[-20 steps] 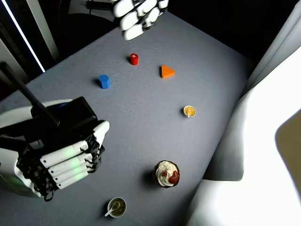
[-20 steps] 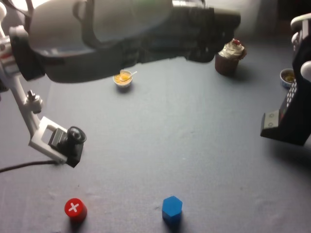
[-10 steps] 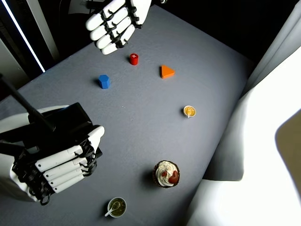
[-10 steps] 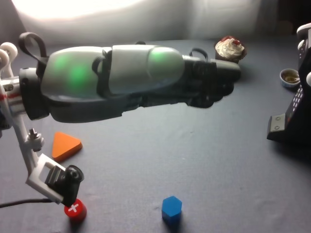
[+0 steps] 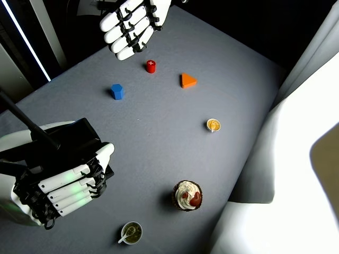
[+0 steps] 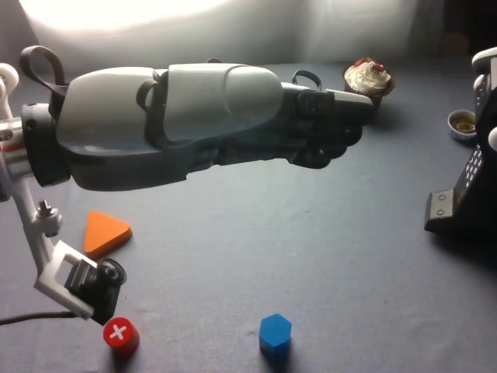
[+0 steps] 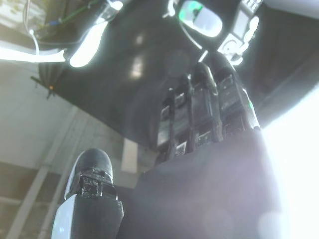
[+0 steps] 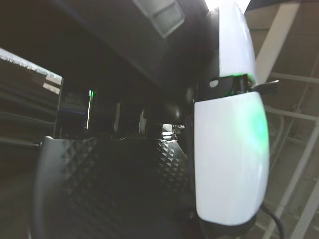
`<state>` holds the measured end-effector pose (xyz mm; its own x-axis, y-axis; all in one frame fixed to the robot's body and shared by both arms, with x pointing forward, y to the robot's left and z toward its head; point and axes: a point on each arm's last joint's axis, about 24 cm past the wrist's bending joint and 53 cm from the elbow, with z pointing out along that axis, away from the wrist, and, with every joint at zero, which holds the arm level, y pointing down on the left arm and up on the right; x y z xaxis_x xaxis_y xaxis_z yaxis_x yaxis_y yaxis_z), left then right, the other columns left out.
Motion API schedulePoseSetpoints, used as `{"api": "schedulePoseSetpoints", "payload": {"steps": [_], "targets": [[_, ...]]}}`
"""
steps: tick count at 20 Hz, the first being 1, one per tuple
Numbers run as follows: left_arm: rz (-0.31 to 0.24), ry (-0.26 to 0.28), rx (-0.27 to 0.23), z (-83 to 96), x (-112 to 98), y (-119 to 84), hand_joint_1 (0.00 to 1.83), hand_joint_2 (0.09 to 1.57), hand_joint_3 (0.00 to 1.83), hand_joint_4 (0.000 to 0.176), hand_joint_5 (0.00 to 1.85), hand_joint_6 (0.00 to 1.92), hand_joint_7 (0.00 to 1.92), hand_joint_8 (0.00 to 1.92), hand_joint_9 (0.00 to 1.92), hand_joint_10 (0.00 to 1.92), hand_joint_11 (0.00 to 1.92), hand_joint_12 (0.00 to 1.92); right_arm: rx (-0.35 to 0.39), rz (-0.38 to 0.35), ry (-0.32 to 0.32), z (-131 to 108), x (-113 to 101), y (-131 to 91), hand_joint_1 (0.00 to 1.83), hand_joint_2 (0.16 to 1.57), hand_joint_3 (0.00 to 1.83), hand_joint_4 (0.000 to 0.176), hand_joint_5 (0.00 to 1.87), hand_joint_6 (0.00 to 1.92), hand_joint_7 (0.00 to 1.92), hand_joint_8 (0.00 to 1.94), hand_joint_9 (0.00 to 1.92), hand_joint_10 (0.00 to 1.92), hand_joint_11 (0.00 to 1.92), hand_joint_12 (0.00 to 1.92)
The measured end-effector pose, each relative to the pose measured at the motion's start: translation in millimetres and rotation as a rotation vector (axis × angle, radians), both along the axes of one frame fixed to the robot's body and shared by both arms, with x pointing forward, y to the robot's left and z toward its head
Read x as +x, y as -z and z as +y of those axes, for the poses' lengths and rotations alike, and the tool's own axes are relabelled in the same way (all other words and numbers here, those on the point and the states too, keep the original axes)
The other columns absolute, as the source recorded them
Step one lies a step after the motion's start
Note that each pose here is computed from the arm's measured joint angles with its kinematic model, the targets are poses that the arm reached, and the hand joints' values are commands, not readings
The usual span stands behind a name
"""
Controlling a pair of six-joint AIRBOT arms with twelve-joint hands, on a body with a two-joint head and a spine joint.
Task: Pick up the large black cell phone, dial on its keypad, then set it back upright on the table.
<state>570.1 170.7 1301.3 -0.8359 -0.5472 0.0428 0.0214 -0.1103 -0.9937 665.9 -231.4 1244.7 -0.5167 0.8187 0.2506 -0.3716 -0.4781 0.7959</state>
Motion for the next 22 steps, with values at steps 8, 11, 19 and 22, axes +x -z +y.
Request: {"api": "schedulePoseSetpoints", "payload": {"steps": [8,11,19,22], "targets": [[0.0,-0.001,0.0,0.1,0.2,0.0,0.0,1.17,0.0,0.0,0.2,0.0,0.24,0.0,0.21,0.0,0.0,0.49,-0.011,0.008,0.007,-2.9,0.3,5.0,1.39,1.14,0.0,0.0,0.91,0.82,0.84,1.28,0.9,1.25,0.9,1.27],[0.0,-0.001,0.0,0.1,0.1,0.1,0.0,1.17,0.0,0.0,0.21,0.0,0.26,0.01,0.23,0.01,0.0,0.51,-0.015,0.008,0.005,-2.9,-0.8,6.5,1.37,1.16,0.0,0.0,0.9,0.84,0.8,1.34,0.86,1.35,0.92,1.15],[0.0,0.0,0.0,-0.1,0.1,0.1,0.0,1.17,0.0,0.0,0.21,0.0,0.27,0.0,0.24,0.0,0.0,0.57,-0.008,-0.005,0.001,-2.4,-4.9,8.0,1.48,1.15,0.0,0.0,0.9,0.74,0.76,1.34,0.78,1.32,0.89,1.54],[0.0,0.0,0.0,-0.1,0.1,0.1,0.0,1.17,0.0,0.0,0.21,0.0,0.27,0.01,0.24,0.01,0.0,0.58,-0.006,-0.006,0.002,-2.8,-4.9,7.7,1.49,1.14,0.0,0.0,0.94,0.69,0.79,1.3,0.8,1.28,0.88,1.56]]}}
